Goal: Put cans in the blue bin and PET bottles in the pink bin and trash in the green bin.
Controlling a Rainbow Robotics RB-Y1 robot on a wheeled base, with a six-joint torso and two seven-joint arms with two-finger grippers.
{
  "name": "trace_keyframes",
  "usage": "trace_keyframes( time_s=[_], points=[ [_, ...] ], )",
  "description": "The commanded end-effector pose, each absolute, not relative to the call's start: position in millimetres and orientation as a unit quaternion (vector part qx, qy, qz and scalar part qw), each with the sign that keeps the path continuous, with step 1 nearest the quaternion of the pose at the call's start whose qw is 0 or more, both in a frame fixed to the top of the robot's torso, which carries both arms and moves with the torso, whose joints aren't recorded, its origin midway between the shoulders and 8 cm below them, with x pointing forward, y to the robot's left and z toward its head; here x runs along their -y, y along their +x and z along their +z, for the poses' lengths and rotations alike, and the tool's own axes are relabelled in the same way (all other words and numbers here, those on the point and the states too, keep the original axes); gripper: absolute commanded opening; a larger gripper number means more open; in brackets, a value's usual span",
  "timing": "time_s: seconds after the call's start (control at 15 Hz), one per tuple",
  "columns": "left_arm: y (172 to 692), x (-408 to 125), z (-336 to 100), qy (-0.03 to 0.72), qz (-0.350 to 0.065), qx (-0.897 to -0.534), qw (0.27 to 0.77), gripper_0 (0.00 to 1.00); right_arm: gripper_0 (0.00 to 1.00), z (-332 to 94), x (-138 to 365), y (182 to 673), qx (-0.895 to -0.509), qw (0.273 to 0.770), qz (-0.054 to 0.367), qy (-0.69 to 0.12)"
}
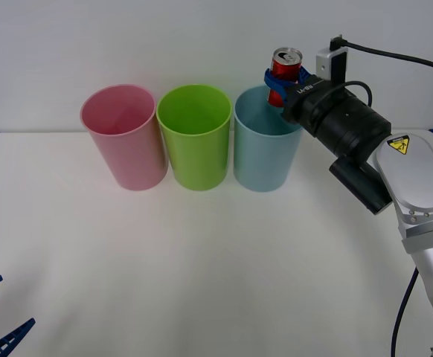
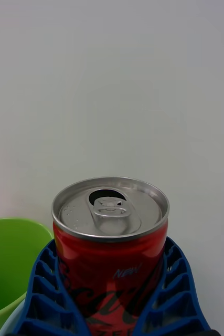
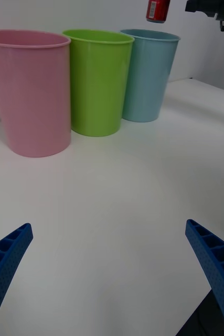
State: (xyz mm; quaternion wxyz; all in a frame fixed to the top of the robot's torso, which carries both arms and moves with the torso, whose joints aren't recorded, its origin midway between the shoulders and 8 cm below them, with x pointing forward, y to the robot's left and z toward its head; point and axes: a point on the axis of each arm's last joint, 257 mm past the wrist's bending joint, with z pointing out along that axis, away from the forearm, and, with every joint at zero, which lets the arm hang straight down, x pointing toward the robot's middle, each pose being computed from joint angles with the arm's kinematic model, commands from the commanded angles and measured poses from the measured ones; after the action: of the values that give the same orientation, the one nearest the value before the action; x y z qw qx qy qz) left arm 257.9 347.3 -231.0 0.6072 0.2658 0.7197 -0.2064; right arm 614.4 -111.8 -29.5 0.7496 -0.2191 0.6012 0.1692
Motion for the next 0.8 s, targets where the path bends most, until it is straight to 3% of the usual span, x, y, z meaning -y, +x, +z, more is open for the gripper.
trace_keyframes(
  time_s=[0.07, 0.27, 0.33, 0.4, 0.47, 0.8],
  points=[
    [257.9, -347.3, -231.0, 0.266, -0.206, -0.720, 0.607, 1.00, 0.00, -32.5, 108.2, 616.2, -0.605, 0.746, 0.172, -0.221],
    [257.9, -347.3, -231.0, 0.266, -0.206, -0.720, 0.607, 1.00, 0.02, -33.7, 106.2, 615.7, -0.606, 0.744, 0.174, -0.221],
    [257.9, -347.3, -231.0, 0.266, -0.206, -0.720, 0.607, 1.00, 0.26, -33.0, 105.9, 615.5, -0.605, 0.744, 0.174, -0.221],
    [257.9, -347.3, -231.0, 0.266, -0.206, -0.720, 0.607, 1.00, 0.83, -32.8, 105.8, 615.8, -0.605, 0.745, 0.173, -0.223],
    [257.9, -347.3, -231.0, 0.266, -0.206, -0.720, 0.607, 1.00, 1.00, -32.8, 105.8, 615.8, -0.605, 0.745, 0.172, -0.223],
    [257.9, -347.3, -231.0, 0.266, -0.206, -0.720, 0.607, 1.00, 1.00, -32.6, 106.1, 616.0, -0.605, 0.745, 0.174, -0.221]
  ],
)
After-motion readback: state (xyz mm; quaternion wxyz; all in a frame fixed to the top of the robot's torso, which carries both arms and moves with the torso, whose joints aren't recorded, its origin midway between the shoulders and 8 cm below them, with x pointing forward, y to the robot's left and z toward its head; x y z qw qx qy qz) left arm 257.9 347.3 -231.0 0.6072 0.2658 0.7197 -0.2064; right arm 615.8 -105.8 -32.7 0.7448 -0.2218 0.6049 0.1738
